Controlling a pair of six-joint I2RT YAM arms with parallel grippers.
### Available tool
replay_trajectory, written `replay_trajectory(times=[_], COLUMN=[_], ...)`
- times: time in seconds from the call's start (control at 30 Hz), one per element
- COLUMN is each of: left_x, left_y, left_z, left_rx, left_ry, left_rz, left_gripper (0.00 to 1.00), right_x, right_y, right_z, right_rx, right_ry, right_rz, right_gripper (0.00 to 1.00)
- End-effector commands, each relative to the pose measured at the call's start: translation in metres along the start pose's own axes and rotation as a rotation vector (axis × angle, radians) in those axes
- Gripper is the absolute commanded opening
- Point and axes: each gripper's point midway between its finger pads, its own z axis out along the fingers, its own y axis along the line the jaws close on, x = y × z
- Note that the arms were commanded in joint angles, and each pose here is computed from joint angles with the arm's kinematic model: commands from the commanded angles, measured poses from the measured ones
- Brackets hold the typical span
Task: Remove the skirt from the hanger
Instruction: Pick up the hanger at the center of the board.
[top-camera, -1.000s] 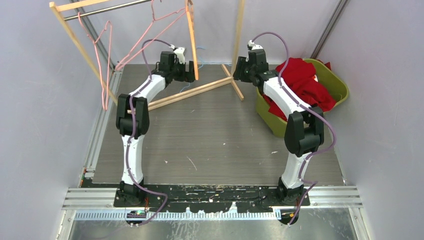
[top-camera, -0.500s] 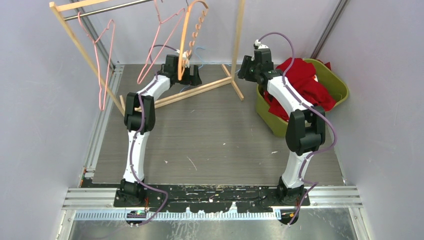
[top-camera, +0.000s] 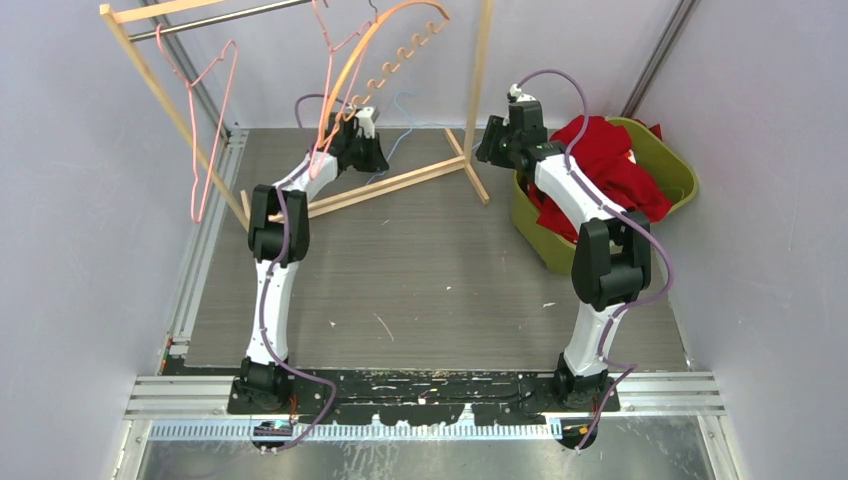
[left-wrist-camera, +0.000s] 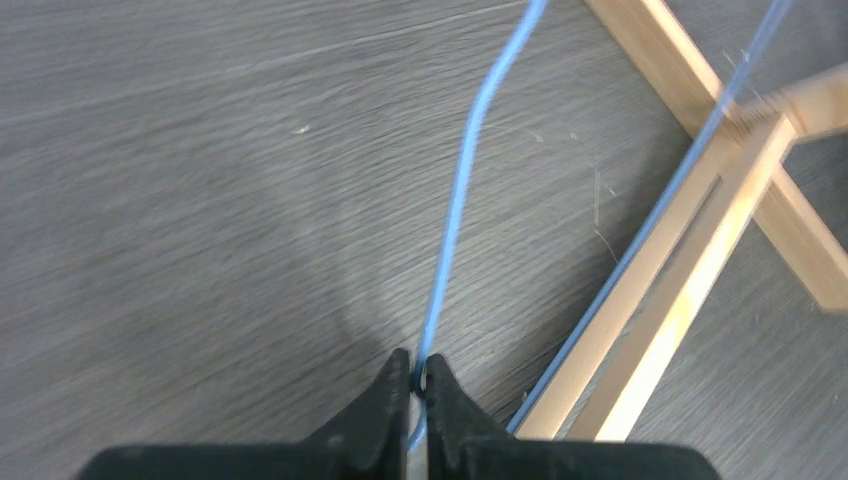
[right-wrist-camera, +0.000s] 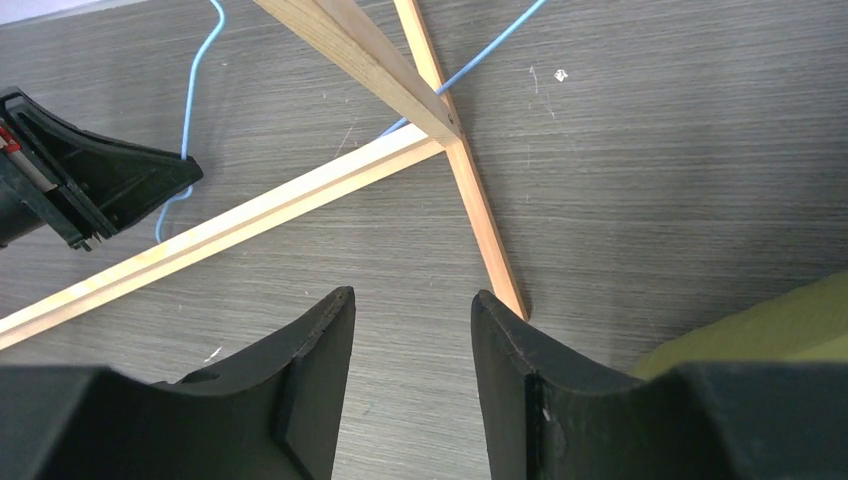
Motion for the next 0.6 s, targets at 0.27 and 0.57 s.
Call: replay_trajectory(times=[0.27,0.57], left_x=[-0.038,-0.088], left_y=[-0.011,0.050], left_z=[-0.026,-0.064], left_rx=[0.002,-0.268], left_ry=[-0.066,-0.233], left_rz=[0.040,-0.022], left_gripper=[0.00,0.00], right_x=[-0.018,-0.013], right_y=[0.008,0.008], right_z=[-0.014,-0.015], right_rx=[-0.040,-0.050], right_ry=[-0.066,-0.056], right_rz=[0.015,0.036], right_gripper=[0.51,0.51])
